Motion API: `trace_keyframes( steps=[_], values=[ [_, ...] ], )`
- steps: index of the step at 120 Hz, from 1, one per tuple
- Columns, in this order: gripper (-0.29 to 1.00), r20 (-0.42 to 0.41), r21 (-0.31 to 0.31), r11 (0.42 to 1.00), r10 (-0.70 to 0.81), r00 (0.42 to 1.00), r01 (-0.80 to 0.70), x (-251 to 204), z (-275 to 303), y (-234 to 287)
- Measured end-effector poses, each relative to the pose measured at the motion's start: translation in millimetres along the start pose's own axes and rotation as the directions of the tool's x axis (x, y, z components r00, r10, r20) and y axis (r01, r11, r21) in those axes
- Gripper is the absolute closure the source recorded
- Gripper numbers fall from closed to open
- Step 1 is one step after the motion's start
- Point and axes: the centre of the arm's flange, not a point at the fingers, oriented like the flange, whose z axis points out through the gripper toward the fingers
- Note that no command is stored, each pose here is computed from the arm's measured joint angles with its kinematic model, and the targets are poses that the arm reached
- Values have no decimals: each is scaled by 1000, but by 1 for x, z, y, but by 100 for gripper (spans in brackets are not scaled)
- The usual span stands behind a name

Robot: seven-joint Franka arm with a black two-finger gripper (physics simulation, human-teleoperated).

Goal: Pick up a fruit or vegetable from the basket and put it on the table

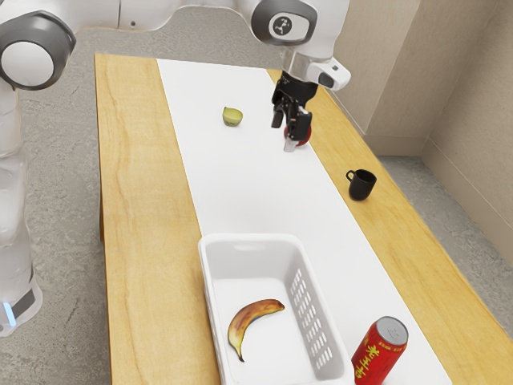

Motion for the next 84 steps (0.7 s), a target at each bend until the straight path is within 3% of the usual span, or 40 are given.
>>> trace_keyframes(
  steps=[11, 49, 55, 69, 84],
  values=[
    [0, -102, 4, 1000, 29, 994, -28, 1, -54, -1],
    [0, -133, 19, 998, 64, 989, -62, 12, -74, -11],
    [0, -138, 17, 995, 97, 986, -96, 23, -72, 20],
    [0, -132, -2, 966, 256, 958, -259, 13, -64, 158],
    [0, -116, -14, 973, 226, 967, -229, 10, -56, 185]
  ],
)
